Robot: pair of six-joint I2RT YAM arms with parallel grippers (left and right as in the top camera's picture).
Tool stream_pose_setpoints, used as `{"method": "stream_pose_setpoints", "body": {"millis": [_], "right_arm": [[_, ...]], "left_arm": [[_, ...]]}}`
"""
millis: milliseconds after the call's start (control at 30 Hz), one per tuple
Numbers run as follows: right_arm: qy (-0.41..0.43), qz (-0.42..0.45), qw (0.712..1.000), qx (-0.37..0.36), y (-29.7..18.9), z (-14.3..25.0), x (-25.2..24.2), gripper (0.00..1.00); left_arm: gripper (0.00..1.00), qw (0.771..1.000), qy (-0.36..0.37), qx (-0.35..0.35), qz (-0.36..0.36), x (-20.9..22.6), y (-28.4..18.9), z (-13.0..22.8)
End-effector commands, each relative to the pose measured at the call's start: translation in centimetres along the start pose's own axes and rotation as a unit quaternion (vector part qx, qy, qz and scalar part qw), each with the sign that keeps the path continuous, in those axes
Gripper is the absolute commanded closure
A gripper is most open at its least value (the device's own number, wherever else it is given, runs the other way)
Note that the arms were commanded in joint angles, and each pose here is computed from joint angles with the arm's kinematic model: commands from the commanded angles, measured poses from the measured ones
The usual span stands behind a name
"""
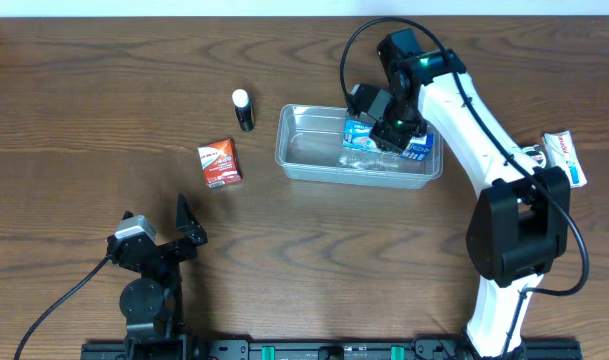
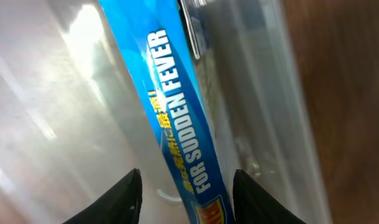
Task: Pack container
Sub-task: 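Lower the blue box into the container and tip it flat, then open the right gripper and press the box down inside the container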
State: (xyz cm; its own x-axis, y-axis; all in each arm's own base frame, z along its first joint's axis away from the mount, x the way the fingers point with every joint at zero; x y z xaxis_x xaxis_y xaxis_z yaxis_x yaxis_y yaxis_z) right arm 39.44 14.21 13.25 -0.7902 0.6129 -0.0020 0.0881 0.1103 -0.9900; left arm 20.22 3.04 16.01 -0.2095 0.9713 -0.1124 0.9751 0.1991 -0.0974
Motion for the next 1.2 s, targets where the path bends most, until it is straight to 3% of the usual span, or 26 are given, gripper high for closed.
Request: {"method": "stream_pose_setpoints", "body": {"millis": [0,433,700,833,967,1167], "right_arm": [[0.029,-0.035,0.999,-0.028,-1.6,-0.1,1.1,0.5],[0.106,-0.05,0.993,0.0,-1.6,0.8,1.8,0.54],[0.117,-0.098,0.988,-0.026,-1.8,0.0,2.9,0.56],[0.137,-0.142,0.979,-0.053,-2.1,-1.0,3.9,0.71],[0.221,-0.143,0.962,-0.074,-2.1,-2.6,3.8,0.89],[0.338,-0.126,0.928,-0.091,-1.8,-5.4,4.8,0.99]], "left_arm": [[0.02,1.0,0.007,0.023,-0.017,0.6,0.1,1.5],[0.02,1.0,0.007,0.023,-0.017,0.6,0.1,1.5],[0.02,1.0,0.007,0.023,-0.017,0.6,0.1,1.5],[0.02,1.0,0.007,0.023,-0.017,0.6,0.1,1.5],[0.02,1.0,0.007,0.023,-0.017,0.6,0.1,1.5],[0.02,1.0,0.007,0.023,-0.017,0.6,0.1,1.5]]}}
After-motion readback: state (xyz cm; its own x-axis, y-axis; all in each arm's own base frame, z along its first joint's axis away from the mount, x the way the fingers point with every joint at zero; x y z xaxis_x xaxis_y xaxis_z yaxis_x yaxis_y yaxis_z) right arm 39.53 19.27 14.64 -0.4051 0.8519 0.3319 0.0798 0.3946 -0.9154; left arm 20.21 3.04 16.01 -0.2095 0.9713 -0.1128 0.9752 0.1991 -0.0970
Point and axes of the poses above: each gripper's point midway between its finger pads, its own y axis out along the fingers, its own x axis along the line the jaws close on, z = x × y, the point moved 4 cm from there along -y, back along the fingers, and after that the axes turned 7 degrees about y, right-handed, at the moved point
